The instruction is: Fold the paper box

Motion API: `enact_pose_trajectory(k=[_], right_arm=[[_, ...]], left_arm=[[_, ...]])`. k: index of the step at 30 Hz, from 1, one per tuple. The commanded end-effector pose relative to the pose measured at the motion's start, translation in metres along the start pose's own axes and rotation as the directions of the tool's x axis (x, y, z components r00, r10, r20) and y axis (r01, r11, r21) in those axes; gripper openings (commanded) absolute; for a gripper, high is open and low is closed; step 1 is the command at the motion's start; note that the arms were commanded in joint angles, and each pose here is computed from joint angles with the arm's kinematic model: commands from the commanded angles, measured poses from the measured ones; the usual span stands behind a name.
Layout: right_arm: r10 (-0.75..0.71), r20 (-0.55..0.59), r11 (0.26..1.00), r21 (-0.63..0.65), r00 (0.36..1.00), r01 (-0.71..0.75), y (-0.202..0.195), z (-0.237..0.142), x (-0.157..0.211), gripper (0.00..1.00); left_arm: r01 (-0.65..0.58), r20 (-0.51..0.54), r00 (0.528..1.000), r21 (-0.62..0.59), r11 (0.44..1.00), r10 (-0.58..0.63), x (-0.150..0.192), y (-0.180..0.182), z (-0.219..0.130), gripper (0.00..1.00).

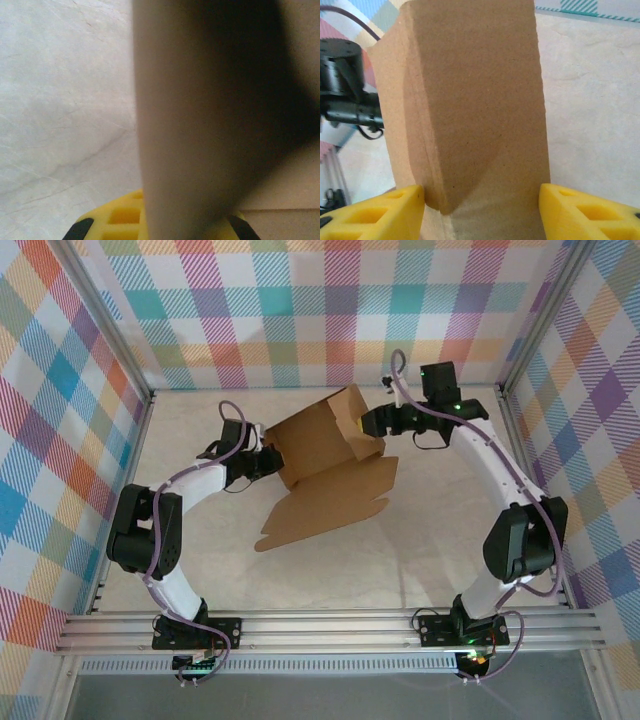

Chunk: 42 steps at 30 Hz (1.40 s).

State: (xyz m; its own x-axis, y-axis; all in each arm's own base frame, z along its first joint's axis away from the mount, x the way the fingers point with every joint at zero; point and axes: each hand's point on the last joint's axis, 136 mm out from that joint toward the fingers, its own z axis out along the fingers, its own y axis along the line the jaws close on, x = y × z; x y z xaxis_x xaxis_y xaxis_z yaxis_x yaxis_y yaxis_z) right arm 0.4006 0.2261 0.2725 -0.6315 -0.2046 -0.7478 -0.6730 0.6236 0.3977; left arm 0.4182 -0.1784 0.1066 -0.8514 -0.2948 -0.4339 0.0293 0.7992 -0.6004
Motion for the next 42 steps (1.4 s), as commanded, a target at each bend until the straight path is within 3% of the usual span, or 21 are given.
enact_pose_trajectory(k=[1,6,16,34,42], right_arm=[[-0.088,-0.087,0.991,0.090,0.992,0.096,-0.003,0.018,0.013,0.61],[-0.182,-0.156,0.943,0.253,0.971,0.218,-0.016,0.030,0.014,0.56],[-0.285,-0.241,0.836,0.411,0.928,0.363,-0.031,0.041,0.015,0.48],[-0.301,-0.284,0.777,0.481,0.911,0.407,-0.031,0.067,0.021,0.25],[-0.314,-0.268,0.795,0.451,0.911,0.407,-0.024,0.069,0.021,0.40]], left_arm=[[-0.055,-0.012,0.998,0.095,0.994,0.056,0.005,-0.024,-0.003,0.00],[-0.064,-0.001,0.998,0.096,0.993,0.064,0.003,-0.026,-0.007,0.00],[-0.065,0.006,0.998,0.112,0.992,0.065,0.002,-0.030,-0.009,0.00],[-0.057,0.013,0.998,0.137,0.989,0.056,0.003,-0.035,-0.014,0.00],[-0.059,0.021,0.998,0.135,0.989,0.057,0.004,-0.034,-0.014,0.00]])
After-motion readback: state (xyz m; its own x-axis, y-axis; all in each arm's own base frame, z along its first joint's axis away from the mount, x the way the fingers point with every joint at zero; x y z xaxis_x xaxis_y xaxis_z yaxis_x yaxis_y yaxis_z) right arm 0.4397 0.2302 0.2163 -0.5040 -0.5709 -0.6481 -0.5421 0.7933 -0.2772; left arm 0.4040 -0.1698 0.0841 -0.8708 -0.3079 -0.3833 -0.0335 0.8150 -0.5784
